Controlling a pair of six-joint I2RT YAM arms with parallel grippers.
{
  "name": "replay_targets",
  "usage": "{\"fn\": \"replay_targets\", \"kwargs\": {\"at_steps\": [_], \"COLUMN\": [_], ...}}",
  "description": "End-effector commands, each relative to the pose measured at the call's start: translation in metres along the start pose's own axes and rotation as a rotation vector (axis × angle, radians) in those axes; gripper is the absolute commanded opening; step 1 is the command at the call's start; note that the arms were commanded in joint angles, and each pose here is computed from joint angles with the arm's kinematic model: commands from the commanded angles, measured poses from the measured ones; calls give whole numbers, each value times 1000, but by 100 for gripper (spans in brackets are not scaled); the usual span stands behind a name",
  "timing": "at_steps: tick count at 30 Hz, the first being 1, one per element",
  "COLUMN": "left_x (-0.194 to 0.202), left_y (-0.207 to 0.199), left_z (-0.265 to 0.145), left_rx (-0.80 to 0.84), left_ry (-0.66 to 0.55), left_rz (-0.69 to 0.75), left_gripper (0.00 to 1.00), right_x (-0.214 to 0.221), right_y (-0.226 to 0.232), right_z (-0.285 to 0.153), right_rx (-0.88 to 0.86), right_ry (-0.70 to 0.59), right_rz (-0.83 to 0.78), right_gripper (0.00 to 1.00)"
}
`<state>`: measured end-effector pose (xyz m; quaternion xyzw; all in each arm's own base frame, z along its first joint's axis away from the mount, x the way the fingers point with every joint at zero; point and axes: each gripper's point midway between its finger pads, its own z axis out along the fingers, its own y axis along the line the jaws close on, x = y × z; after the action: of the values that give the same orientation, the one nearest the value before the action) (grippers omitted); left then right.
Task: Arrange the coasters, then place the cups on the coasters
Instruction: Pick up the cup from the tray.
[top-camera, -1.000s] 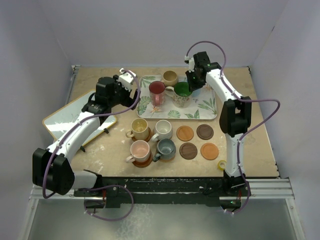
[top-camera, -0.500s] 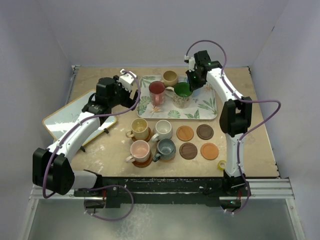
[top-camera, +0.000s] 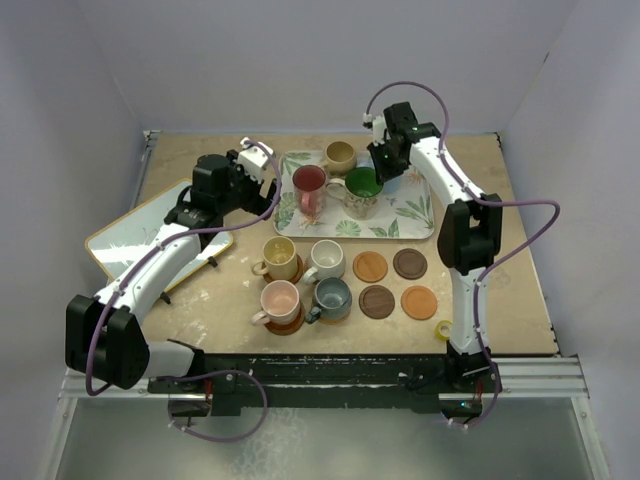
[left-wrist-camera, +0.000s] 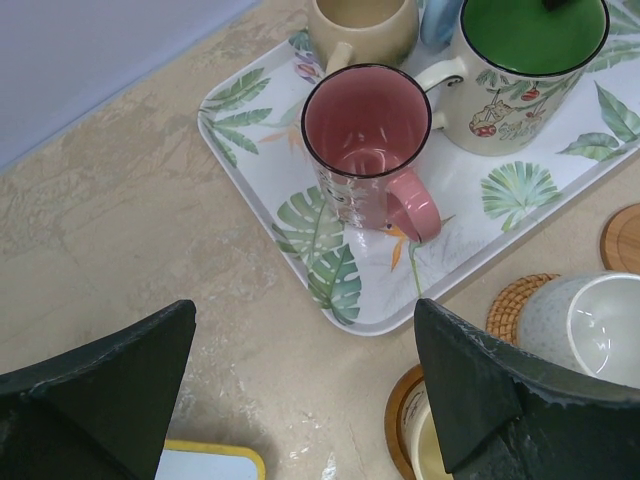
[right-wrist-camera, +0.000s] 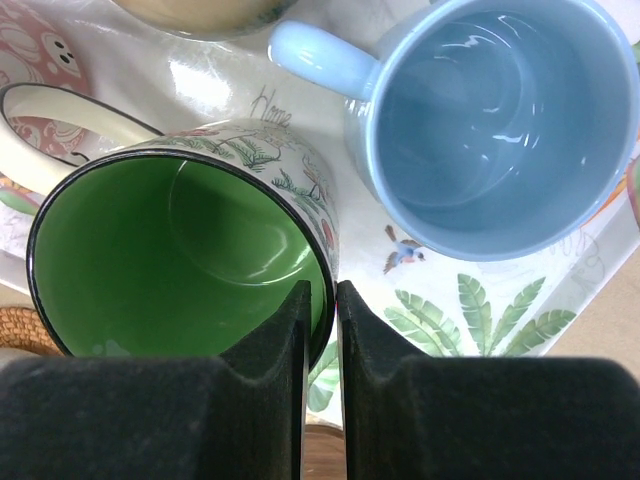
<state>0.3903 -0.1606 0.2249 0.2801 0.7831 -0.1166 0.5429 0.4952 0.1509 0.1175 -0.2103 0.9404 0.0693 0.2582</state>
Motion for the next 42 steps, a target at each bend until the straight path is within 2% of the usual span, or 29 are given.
{"fn": "replay_targets", "kwargs": {"at_steps": [1, 4, 13, 18, 24, 30, 35, 42], "left_x": [-15, -14, -12, -10, -10, -10, -13, -14], "left_y": [1, 1, 0, -1, 0, 1, 3, 5], "left_z": [3, 5, 6, 5, 3, -1, -8, -16], "left_rx": [1, 3, 7, 9, 3, -4, -17, -43], "left_ry": [-54, -52, -48, -46, -46, -49, -57, -75], "left_rz": [27, 28, 30, 35, 39, 54, 73, 79], "left_gripper": [86, 86, 86, 86, 86, 86, 86, 88], "right_x": [18, 22, 27, 27, 21, 13, 7, 22], "right_y": [38, 32, 26, 24, 24, 20, 10, 11], "right_z": [-12, -9, 5, 8, 4, -22, -57, -95], "right_rx": [-115, -84, -52, -44, -54, -24, 24, 24], "right_ry": [70, 87, 122, 127, 113, 76, 29, 10], "right_rz": [-27, -24, -12, -5, -26, -65, -115, -221], "right_gripper": [15, 15, 25, 25, 13, 1, 0, 0]}}
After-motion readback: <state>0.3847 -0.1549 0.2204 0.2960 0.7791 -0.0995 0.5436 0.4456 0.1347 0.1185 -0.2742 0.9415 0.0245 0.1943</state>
